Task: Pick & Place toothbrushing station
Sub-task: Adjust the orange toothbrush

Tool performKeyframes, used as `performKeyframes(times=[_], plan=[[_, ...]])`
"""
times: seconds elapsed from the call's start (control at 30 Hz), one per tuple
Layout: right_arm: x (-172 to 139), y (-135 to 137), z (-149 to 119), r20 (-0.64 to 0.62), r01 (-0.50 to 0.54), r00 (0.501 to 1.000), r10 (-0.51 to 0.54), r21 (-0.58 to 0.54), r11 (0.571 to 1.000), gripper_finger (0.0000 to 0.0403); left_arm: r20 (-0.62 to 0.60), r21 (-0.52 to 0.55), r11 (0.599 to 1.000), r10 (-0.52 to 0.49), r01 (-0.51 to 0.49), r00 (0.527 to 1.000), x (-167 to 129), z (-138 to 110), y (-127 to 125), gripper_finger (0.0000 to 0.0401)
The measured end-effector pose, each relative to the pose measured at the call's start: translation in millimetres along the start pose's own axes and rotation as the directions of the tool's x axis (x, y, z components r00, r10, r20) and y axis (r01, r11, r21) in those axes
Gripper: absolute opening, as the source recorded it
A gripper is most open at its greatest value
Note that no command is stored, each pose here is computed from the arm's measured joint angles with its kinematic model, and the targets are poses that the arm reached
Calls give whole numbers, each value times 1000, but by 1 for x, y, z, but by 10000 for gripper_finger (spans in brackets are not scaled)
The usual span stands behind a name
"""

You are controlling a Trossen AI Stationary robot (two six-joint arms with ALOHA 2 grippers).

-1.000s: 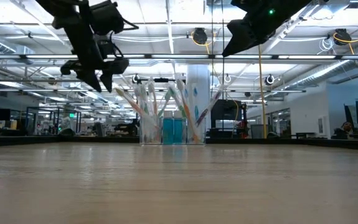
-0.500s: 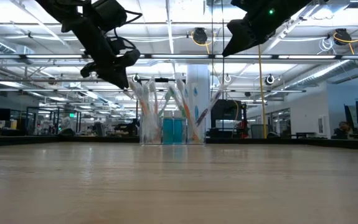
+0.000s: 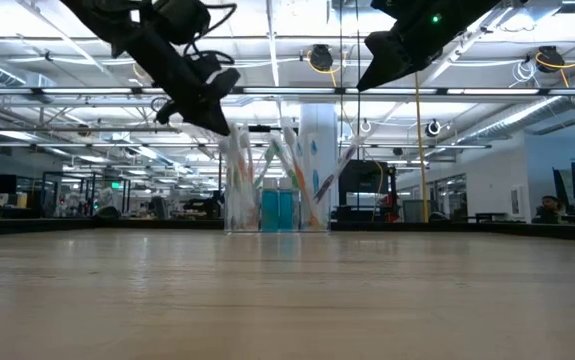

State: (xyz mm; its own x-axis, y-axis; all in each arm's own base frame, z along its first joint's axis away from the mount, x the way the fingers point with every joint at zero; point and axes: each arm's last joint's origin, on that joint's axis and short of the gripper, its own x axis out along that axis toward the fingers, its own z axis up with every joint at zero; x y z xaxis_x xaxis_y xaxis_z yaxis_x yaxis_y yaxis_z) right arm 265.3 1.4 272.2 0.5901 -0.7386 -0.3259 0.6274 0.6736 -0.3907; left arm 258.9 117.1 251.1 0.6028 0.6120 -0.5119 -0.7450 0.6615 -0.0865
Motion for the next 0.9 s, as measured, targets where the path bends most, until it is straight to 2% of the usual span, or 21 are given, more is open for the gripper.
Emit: performKeyframes(times=[0.27,0.43,0.53,0.67,0.73,0.8,0.9], plan=[[0,0,0,0,0,1000,0,0,1000,130,-117,46,999,23,-18,993,31,-23,-6,6],[0,0,0,0,0,1000,0,-2,1000,130,-134,58,998,22,-14,991,35,-29,-11,4],[0,0,0,0,0,1000,0,-4,1000,130,-130,67,998,-7,16,991,29,-28,-15,18],[0,0,0,0,0,1000,0,-4,1000,130,-131,76,988,-120,131,984,18,-25,-24,43],[0,0,0,0,0,1000,0,-4,1000,130,-125,72,986,-141,150,982,15,-24,-28,56],[0,0,0,0,0,1000,0,-3,1000,130,-96,52,990,-127,132,987,13,-22,-29,71],[0,0,0,0,0,1000,0,-2,1000,130,-38,13,999,-44,45,998,15,-20,-28,94]])
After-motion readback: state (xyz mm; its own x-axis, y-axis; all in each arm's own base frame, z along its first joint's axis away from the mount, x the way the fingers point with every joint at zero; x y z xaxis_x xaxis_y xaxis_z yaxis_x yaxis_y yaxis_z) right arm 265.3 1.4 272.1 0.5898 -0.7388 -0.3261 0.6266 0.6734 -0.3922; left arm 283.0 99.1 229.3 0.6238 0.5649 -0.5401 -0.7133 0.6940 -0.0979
